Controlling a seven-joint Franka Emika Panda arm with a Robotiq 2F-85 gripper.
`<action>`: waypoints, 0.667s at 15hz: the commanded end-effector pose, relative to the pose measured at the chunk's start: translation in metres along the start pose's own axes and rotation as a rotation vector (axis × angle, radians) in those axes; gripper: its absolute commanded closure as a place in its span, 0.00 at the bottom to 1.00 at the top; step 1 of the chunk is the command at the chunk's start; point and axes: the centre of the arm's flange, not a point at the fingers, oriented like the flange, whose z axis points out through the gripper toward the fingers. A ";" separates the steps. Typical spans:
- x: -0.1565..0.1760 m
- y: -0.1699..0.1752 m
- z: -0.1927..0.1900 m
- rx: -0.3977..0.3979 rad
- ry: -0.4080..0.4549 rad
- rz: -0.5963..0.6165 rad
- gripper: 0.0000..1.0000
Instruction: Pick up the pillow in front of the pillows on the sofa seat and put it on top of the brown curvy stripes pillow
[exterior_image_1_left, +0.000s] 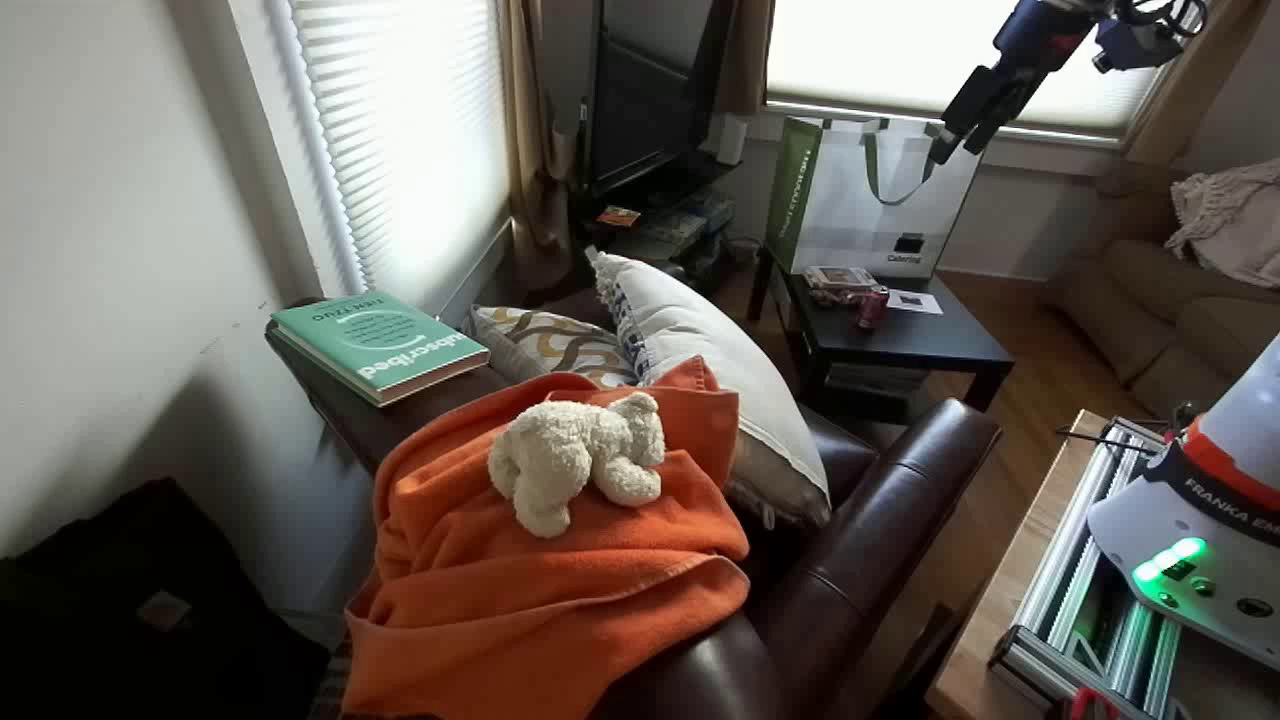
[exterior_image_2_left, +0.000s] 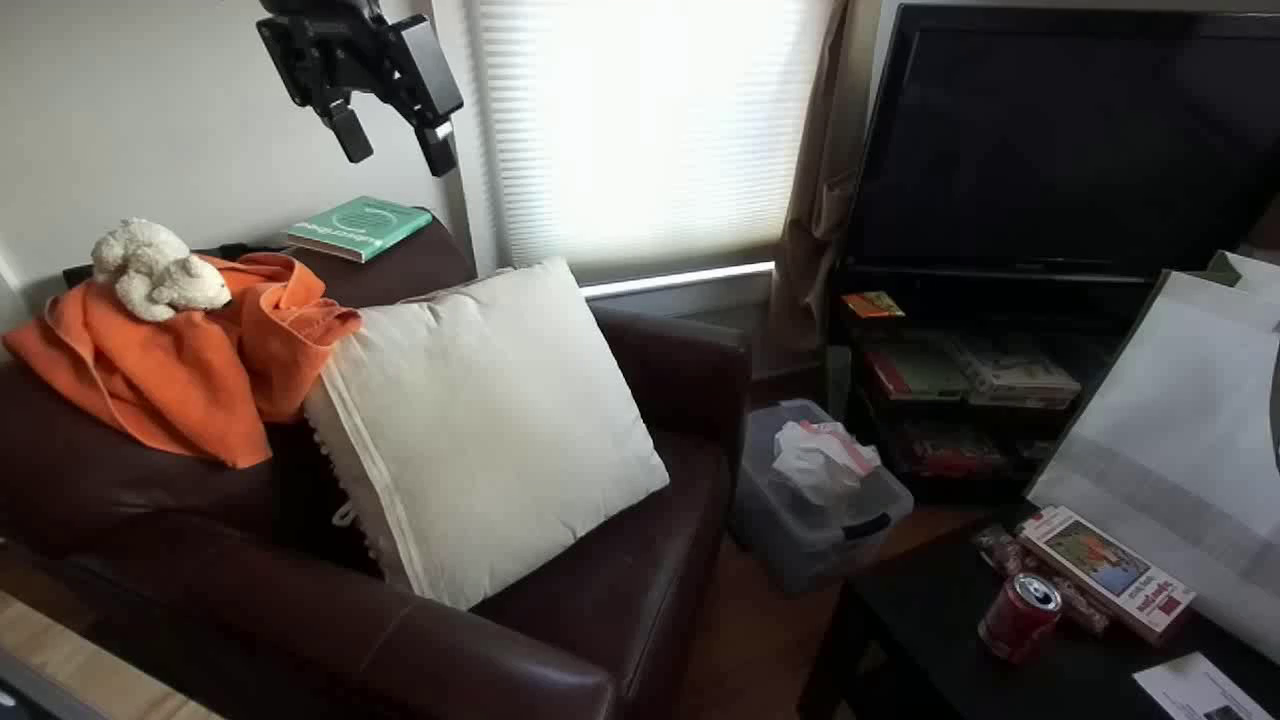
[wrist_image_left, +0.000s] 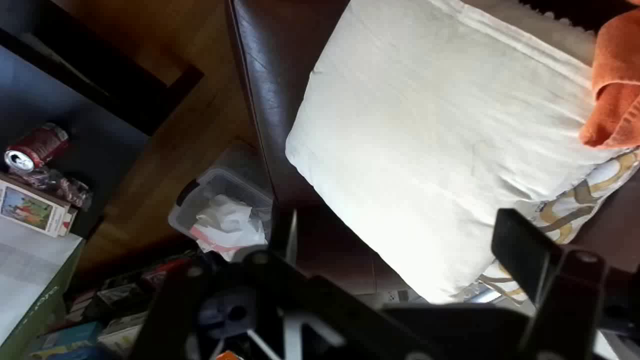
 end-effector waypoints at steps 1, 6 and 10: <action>0.000 0.000 0.000 0.000 0.000 0.000 0.00; 0.000 0.000 0.000 0.000 0.000 0.000 0.00; 0.037 -0.027 0.022 0.072 0.037 0.249 0.00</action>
